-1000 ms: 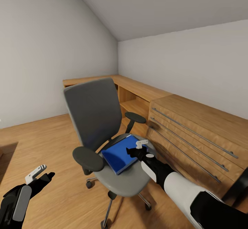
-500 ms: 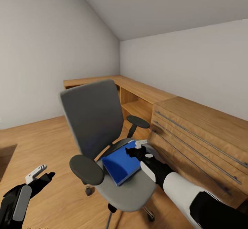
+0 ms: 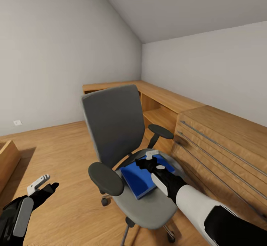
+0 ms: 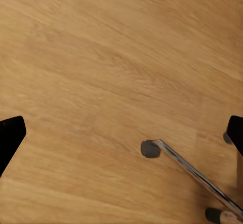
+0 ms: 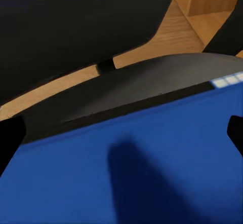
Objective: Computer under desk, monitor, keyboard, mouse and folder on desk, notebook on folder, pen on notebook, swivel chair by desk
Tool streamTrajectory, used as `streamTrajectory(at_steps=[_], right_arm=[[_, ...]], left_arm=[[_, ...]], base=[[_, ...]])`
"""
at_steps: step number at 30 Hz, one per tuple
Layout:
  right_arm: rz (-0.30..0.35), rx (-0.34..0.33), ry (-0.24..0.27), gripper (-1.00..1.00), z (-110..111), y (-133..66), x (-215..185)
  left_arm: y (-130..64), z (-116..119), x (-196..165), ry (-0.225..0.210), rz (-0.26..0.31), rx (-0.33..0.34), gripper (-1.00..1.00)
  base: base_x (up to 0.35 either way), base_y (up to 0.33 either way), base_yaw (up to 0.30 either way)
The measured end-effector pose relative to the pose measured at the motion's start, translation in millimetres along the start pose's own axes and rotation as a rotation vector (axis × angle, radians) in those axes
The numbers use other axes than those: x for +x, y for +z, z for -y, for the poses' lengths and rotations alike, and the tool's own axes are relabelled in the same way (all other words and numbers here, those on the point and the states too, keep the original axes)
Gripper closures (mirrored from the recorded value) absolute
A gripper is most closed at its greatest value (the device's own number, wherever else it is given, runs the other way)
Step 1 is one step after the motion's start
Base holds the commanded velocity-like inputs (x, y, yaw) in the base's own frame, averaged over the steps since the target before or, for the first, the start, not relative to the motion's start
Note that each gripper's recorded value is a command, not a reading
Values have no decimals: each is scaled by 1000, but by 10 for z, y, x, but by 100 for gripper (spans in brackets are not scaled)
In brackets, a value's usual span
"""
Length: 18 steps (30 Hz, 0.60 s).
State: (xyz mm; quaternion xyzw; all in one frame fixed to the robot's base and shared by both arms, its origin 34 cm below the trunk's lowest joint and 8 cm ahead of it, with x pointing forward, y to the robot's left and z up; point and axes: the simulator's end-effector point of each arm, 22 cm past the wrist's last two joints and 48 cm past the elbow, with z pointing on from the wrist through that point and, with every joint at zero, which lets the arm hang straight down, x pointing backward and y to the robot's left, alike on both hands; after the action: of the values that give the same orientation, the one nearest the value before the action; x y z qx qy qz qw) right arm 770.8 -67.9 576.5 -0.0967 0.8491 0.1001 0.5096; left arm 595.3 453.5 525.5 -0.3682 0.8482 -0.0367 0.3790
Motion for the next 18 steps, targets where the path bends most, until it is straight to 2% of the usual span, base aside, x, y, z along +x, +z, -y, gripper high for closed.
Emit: streamTrajectory(at_steps=[8,18], right_arm=[[-1,-2,1,-100,12,46,180],[-1,2,0,-100,39,45,187]], left_arm=[[87,-71,104,1,6,2,-100],[86,-70,104,1,6,2,-100]], base=[[0,0,12],[0,0,1]])
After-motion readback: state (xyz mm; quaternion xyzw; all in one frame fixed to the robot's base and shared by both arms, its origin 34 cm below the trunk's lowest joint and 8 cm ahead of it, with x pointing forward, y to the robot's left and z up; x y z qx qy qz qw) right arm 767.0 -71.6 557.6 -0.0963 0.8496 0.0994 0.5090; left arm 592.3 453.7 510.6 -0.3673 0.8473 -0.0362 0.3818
